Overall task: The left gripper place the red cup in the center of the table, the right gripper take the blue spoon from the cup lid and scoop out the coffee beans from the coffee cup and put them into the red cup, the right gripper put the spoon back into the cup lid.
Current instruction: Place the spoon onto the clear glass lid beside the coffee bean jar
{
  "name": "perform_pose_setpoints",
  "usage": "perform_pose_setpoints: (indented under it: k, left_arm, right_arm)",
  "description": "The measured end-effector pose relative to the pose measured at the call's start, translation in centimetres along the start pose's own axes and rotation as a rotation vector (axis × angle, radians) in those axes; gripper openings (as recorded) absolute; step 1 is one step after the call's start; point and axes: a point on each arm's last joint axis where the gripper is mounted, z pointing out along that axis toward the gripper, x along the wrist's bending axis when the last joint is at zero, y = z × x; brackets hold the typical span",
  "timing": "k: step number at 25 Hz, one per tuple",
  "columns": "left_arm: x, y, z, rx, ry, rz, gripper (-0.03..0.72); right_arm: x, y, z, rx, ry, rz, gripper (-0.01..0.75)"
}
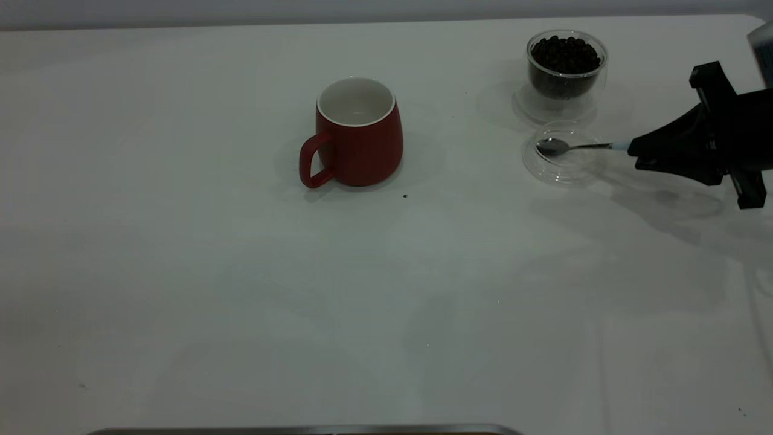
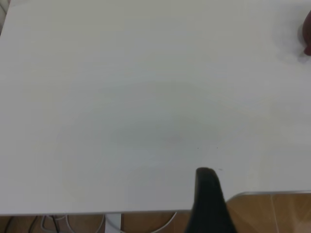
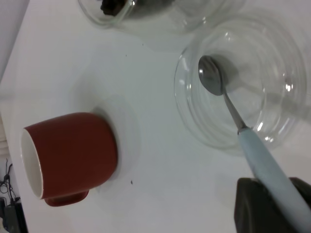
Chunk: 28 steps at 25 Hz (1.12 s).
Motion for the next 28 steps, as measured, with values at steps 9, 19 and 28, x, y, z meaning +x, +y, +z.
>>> perform_pose_setpoints:
  k: [9, 19, 28]
  left_arm:
    - [0.0, 0.0, 0.0, 0.0, 0.0, 0.0, 0.587]
    - [0.0, 0.0, 0.0, 0.0, 0.0, 0.0, 0.587]
    - [0.0, 0.0, 0.0, 0.0, 0.0, 0.0, 0.587]
  right_arm:
    - [-0.3, 0.4, 0.2, -0.011, -0.026, -0.009, 0.114]
    - [-1.6, -0.3, 1.0, 0.017, -0.042, -0.015, 0.204]
    - [-1.7, -0.4, 1.1, 0.022, -0.043, -0.063, 0.407]
